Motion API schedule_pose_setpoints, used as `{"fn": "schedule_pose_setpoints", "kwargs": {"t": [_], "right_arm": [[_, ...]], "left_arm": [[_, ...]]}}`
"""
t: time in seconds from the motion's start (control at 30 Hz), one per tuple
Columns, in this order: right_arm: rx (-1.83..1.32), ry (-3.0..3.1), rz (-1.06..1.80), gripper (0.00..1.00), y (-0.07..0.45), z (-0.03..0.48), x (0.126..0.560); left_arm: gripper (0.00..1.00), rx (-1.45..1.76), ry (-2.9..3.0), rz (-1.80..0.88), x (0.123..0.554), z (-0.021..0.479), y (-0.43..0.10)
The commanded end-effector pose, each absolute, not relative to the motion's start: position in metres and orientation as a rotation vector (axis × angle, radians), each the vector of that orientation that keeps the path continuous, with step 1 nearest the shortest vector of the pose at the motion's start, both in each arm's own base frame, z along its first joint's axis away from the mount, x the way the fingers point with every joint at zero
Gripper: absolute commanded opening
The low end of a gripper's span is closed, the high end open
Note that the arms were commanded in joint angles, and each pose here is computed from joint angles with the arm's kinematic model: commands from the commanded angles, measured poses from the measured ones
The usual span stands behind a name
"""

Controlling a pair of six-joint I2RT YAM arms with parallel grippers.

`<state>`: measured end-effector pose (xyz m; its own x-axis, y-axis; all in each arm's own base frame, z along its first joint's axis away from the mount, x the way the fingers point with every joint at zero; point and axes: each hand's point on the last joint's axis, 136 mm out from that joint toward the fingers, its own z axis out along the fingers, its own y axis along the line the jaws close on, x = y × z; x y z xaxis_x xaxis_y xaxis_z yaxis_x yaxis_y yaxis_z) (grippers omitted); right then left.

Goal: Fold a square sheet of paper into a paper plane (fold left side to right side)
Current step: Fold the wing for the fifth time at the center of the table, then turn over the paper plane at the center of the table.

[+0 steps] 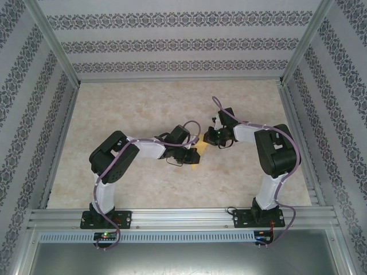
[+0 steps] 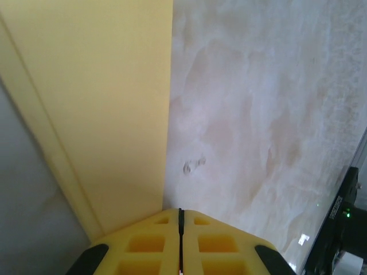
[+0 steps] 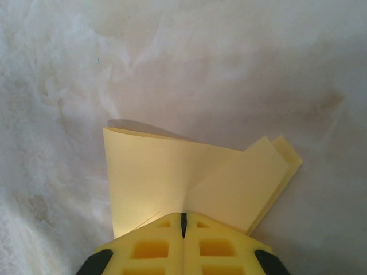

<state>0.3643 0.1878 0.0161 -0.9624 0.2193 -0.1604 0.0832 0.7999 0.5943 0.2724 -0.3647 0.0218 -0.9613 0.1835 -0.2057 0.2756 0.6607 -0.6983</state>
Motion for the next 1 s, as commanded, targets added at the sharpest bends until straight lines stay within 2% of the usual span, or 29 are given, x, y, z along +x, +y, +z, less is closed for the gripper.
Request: {"fn": "schedule_pose_setpoints", "kwargs": {"t": [0.0,0.23,0.43,0.57,0.67,0.73,0.87,0.97], "right_arm": [[0.255,2.844,0.775,0.0,0.175,-0.008,0.358],[0.224,2.794,0.806,0.0,0.18,0.006,0.37],[0.155,2.646,0.805,0.01,0.183,0.061,0.394],[0.139,2.558,0.721,0.18,0.171,0.102,0.396],[0.173,2.527,0.662,0.3,0.163,0.114,0.385],[0.188,2.532,0.612,0.4,0.162,0.113,0.374],[0.203,2.584,0.504,0.55,0.171,0.098,0.348],[0.189,2.609,0.401,0.63,0.18,0.082,0.333]], "left_arm": [[0.09,0.417,2.867,-1.187,0.236,0.013,-0.353],[0.09,0.471,2.833,-1.246,0.222,0.03,-0.348],[0.1,0.501,2.726,-1.314,0.226,0.061,-0.352],[0.11,0.474,2.618,-1.329,0.239,0.088,-0.347],[0.15,0.394,2.56,-1.248,0.256,0.1,-0.33],[0.19,0.327,2.529,-1.156,0.269,0.105,-0.315],[0.21,0.168,2.462,-0.946,0.292,0.113,-0.282],[0.29,0.074,2.425,-0.819,0.301,0.117,-0.259]]}}
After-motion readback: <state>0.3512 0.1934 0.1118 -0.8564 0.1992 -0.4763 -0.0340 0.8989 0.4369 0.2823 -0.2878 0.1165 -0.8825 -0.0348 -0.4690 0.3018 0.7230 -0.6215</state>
